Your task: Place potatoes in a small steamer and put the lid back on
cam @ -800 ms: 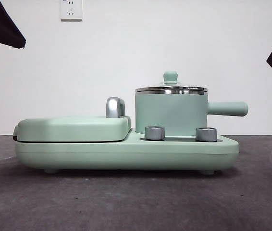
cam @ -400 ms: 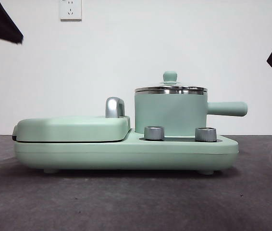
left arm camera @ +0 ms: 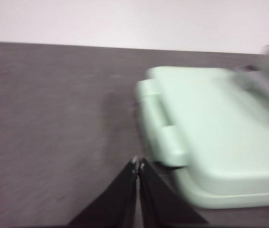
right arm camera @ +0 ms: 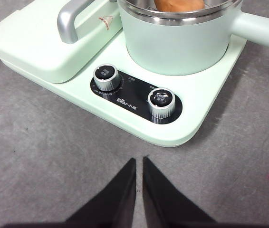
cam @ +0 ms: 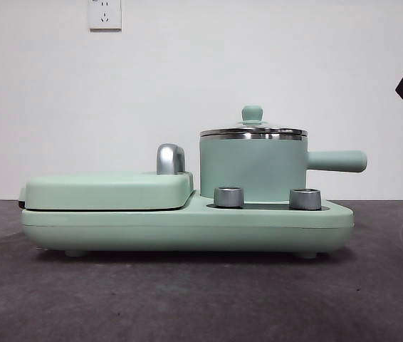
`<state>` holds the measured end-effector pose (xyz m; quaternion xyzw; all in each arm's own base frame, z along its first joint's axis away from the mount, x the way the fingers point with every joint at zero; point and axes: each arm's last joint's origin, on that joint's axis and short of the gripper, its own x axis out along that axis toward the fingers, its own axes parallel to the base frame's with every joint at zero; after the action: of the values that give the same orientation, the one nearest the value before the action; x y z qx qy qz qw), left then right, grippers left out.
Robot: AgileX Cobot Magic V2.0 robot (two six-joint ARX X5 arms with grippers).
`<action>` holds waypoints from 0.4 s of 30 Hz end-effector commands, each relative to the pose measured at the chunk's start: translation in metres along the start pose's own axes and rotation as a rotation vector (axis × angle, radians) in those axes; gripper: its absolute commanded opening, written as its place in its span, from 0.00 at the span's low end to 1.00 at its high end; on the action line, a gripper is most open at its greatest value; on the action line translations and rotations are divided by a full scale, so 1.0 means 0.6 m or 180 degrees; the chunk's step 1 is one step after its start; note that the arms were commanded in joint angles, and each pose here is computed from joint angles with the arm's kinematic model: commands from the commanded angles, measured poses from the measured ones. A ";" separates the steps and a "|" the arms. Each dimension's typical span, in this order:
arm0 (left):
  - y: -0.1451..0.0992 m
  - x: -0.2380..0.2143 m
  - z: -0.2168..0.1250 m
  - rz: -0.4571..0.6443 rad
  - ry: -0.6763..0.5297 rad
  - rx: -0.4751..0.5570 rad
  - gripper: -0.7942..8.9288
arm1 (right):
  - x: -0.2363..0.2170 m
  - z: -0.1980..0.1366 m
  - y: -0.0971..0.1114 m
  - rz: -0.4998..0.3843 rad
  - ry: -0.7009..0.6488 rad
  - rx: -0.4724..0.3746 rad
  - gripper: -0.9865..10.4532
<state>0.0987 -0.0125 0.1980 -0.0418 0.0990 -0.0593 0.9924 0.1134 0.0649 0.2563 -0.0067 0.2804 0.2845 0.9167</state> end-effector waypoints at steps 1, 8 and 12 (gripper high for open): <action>0.008 -0.003 -0.030 0.0103 -0.0171 0.0003 0.09 | 0.000 0.004 0.002 0.0018 -0.0037 0.0011 0.10; 0.020 0.009 -0.080 0.0245 -0.0057 -0.0018 0.09 | 0.000 0.004 0.002 0.0020 -0.0053 0.0008 0.10; 0.020 0.009 -0.079 0.0244 -0.0071 -0.0039 0.09 | 0.000 0.005 0.002 0.0021 -0.0061 0.0007 0.10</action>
<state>0.0947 -0.0047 0.1567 -0.0460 0.0783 -0.0204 0.9957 0.1138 0.0651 0.2570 -0.0060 0.2765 0.2850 0.9178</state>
